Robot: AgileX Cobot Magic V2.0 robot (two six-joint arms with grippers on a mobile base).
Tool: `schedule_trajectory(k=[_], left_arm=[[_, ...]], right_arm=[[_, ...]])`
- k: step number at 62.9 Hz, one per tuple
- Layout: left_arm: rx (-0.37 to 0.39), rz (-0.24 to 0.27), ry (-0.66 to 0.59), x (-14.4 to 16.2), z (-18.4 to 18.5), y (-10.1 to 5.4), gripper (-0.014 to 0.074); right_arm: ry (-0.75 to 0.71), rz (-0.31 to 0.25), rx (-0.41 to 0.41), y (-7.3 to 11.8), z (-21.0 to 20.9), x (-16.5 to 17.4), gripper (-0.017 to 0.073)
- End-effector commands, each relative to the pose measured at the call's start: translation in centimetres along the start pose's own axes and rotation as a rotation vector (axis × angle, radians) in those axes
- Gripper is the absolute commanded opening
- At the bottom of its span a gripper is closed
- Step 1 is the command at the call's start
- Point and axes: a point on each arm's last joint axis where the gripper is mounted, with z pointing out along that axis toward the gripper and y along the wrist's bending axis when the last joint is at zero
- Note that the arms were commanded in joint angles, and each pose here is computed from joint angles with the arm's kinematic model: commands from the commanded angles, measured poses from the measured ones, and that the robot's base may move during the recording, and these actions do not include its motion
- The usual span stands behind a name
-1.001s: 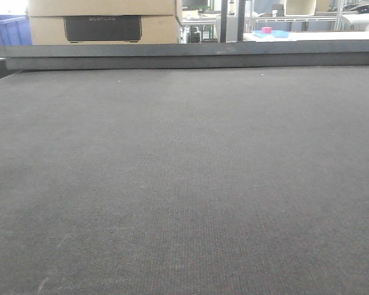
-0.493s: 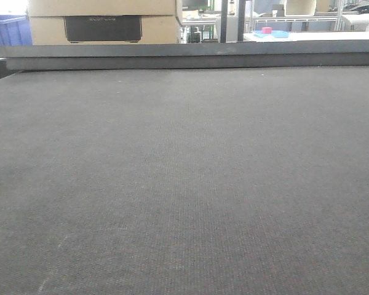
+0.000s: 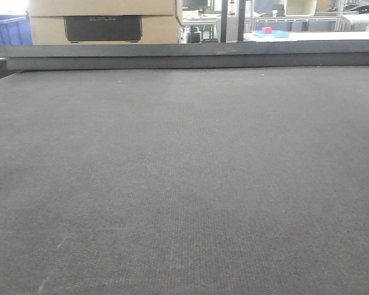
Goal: Grab block from conveyor and place in blue bin
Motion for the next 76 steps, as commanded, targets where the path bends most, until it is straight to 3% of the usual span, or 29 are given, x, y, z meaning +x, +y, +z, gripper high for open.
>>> schedule_trajectory(k=[1, 14, 23, 31, 44, 71, 76], left_arm=[[0.021, -0.021, 0.158, 0.4, 1.9, -0.1, -0.0111], [0.067, -0.056, 0.480, 2.6, 6.3, -0.4, -0.0111], [0.071, -0.061, 0.585, 3.8, 9.1, -0.4, -0.0111], [0.091, -0.095, 0.657, 4.9, 11.0, -0.7, -0.0111], [0.108, -0.130, 0.730, 6.1, 12.8, -0.9, -0.0111], [0.114, -0.147, 0.787, 7.2, 14.4, -1.1, -0.0111], [0.114, -0.147, 0.787, 7.2, 14.4, -1.1, -0.0111]], right_arm=[[0.216, 0.000, 0.002, 0.0, 2.3, 0.3, -0.0162], [0.597, 0.015, -0.004, -0.1, 6.9, 2.0, -0.0162], [0.818, 0.031, -0.008, -0.2, 9.9, 4.4, -0.0162], [0.962, 0.038, -0.004, -0.4, 12.4, 6.4, -0.0162], [1.068, 0.044, 0.001, -0.5, 15.1, 8.6, -0.0162], [1.073, 0.055, 0.002, -0.6, 17.0, 9.8, -0.0162], [1.071, 0.071, 0.012, -0.6, 17.1, 9.9, -0.0124]])
